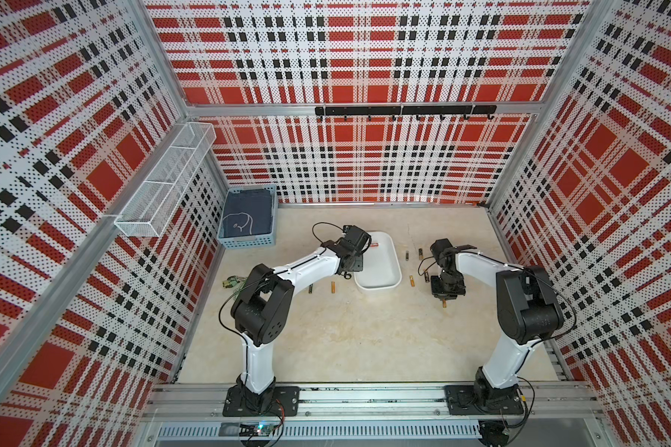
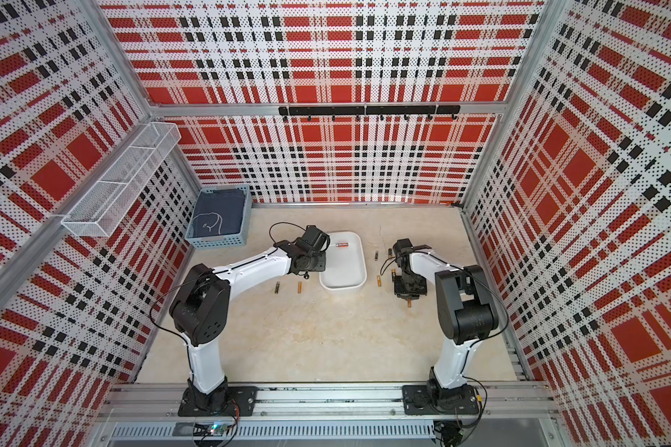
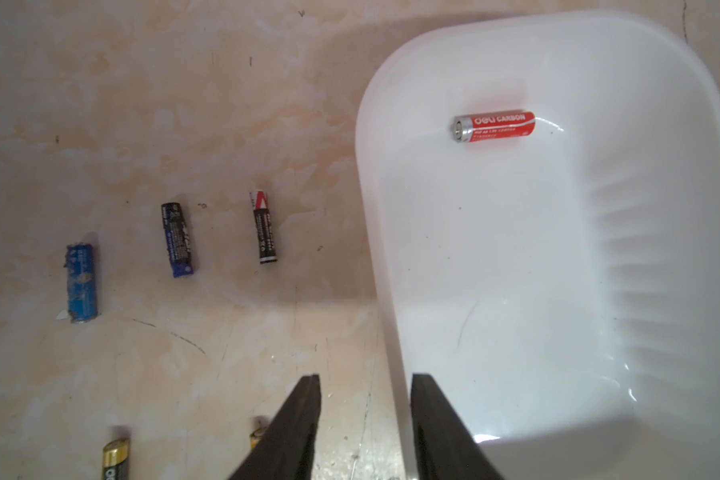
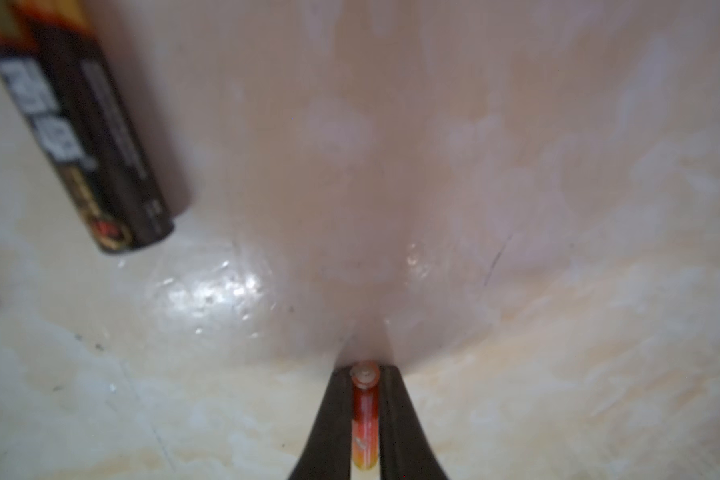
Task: Take the batteries out of the storage box
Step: Move the battery to the center of the board.
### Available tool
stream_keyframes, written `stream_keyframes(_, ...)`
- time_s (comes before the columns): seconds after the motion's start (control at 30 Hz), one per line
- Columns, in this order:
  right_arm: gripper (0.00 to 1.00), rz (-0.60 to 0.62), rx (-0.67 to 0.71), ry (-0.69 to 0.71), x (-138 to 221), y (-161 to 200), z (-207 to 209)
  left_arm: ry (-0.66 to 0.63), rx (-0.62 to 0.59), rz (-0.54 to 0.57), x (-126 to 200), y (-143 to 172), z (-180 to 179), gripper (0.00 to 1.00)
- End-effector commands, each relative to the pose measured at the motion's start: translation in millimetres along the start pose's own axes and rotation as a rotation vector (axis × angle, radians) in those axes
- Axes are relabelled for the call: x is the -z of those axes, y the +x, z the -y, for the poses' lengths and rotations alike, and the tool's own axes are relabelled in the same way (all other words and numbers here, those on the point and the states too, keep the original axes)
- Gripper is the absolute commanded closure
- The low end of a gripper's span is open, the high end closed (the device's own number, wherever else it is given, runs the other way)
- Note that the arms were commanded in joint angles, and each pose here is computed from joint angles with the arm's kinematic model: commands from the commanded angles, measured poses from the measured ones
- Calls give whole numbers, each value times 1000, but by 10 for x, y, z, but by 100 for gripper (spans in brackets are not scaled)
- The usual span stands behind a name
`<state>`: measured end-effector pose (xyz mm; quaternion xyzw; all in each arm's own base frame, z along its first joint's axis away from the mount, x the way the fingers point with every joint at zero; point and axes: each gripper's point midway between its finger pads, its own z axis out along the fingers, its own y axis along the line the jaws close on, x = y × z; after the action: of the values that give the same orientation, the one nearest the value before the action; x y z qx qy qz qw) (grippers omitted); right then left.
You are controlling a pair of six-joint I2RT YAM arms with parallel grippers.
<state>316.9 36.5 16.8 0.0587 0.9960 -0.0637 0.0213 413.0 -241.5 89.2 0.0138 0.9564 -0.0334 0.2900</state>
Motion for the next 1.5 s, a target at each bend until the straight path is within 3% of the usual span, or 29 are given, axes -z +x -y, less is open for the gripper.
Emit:
stream_keyframes(0.0,98,45,-9,87,-230,-287,207,-3,10,38,150,-124,-71,58)
stream_keyframes(0.33,98,122,-26,51,-181,-901,104,-13,29,62,214,-217,-145,58)
stream_keyframes(0.67,96,147,-50,-38,-75,-1079,-62,-3,34,110,332,-412,-122,58)
stream_keyframes(0.87,91,152,-60,-47,-1,-1098,-65,-6,-50,154,425,-586,-1,58)
stream_keyframes(1.13,72,196,-70,-59,260,-1128,-40,-4,-111,219,549,-969,88,57)
stream_keyframes(1.33,67,276,-70,-60,747,-1100,16,63,-300,231,509,-1124,392,57)
stream_keyframes(1.47,62,484,-113,-141,1291,-1036,55,106,-497,208,364,-1131,720,61)
